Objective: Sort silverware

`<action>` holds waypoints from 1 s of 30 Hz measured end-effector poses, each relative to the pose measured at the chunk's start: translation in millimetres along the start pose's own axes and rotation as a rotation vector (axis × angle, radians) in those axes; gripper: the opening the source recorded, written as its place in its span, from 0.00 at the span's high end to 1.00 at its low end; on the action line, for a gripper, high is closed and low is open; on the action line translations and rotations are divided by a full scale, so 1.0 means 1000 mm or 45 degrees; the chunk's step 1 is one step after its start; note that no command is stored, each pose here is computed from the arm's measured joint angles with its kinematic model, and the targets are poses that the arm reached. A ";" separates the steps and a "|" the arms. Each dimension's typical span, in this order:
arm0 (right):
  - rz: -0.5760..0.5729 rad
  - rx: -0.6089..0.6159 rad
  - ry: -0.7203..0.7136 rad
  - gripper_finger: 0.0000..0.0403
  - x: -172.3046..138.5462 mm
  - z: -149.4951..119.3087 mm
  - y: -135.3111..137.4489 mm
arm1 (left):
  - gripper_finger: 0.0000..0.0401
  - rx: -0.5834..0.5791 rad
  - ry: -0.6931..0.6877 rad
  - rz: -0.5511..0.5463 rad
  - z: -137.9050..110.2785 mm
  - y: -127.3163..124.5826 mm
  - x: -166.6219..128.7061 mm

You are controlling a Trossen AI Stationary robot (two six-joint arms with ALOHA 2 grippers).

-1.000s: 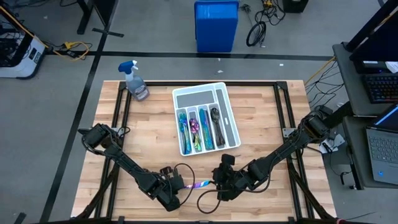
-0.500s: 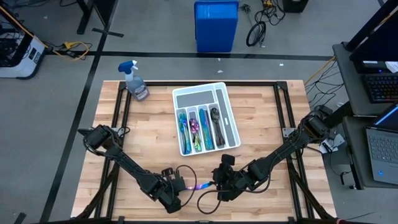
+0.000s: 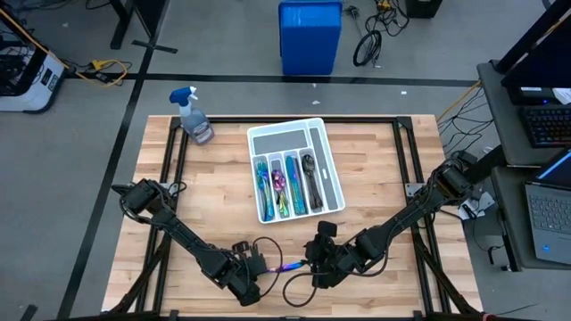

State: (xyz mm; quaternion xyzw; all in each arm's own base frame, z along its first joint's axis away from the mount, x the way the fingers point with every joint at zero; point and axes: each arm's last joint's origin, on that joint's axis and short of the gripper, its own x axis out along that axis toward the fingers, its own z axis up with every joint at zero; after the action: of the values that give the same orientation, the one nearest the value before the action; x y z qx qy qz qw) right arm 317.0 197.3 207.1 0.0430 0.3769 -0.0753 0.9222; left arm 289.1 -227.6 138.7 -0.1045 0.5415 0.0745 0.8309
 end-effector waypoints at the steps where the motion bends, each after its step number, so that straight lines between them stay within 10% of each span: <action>1: 0.000 0.000 0.000 0.56 0.000 0.000 0.000 | 1.00 0.000 -0.001 0.000 0.000 0.000 0.000; 30: 0.053 -0.242 0.184 0.56 0.054 -0.033 0.010 | 1.00 -0.012 -0.013 -0.007 0.001 -0.001 -0.001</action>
State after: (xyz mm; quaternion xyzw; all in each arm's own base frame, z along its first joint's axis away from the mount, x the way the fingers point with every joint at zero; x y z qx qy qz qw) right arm 333.9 205.5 145.6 -0.0314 0.4467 -0.0166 0.8940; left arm 289.9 -228.1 140.4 -0.1094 0.5367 0.0753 0.8332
